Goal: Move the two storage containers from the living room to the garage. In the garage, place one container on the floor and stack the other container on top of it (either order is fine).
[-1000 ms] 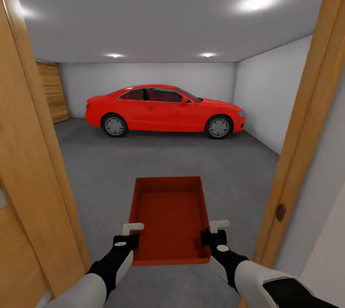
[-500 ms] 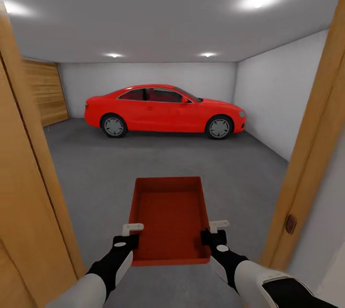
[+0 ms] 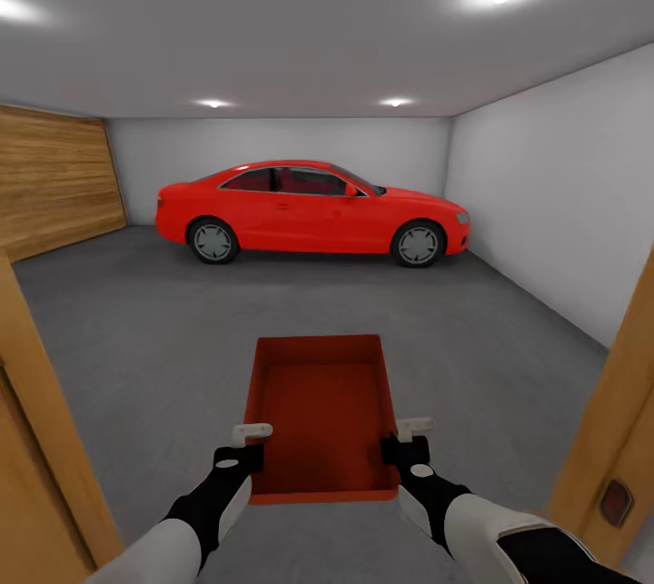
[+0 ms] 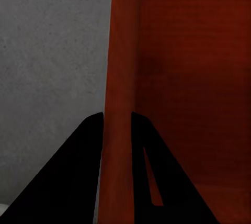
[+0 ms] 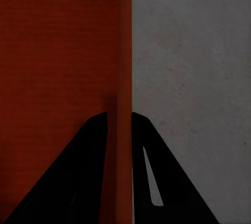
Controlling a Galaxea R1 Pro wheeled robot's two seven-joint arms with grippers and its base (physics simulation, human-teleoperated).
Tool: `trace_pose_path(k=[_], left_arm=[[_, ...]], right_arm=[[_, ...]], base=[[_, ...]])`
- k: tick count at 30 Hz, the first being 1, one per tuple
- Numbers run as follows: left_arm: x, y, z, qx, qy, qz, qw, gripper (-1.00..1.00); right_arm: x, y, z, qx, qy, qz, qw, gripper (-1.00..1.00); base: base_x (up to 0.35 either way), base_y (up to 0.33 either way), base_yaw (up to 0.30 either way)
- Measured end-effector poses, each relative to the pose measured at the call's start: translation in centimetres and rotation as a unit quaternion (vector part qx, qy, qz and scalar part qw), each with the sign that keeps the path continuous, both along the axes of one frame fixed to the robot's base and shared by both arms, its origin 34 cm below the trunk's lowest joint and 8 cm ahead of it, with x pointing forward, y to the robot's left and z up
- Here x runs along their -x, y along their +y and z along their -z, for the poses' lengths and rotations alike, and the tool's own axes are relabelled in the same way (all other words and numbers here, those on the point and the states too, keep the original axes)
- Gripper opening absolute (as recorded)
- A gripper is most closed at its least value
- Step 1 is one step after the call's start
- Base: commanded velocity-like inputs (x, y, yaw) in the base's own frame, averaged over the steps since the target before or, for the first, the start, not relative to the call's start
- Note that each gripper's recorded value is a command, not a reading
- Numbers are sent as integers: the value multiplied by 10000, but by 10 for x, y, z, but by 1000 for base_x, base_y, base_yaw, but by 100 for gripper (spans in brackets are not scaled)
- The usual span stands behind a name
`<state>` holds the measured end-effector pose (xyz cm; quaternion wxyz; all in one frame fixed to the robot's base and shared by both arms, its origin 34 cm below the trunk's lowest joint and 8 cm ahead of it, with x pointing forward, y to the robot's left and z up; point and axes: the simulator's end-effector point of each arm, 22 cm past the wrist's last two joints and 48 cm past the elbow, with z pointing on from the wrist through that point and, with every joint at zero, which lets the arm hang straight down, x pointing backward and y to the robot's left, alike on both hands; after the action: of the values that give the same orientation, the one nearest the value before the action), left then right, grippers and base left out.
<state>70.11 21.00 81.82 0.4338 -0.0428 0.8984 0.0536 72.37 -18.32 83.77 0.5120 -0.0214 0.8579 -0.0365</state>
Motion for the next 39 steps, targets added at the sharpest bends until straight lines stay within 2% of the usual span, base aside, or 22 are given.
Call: trace_pose_path(k=[39], left_arm=[[0,0,1,3,8,-3,10000,-100]], right_arm=[[0,0,0,3,8,-2,10000,-100]], base=[[322,0,0]])
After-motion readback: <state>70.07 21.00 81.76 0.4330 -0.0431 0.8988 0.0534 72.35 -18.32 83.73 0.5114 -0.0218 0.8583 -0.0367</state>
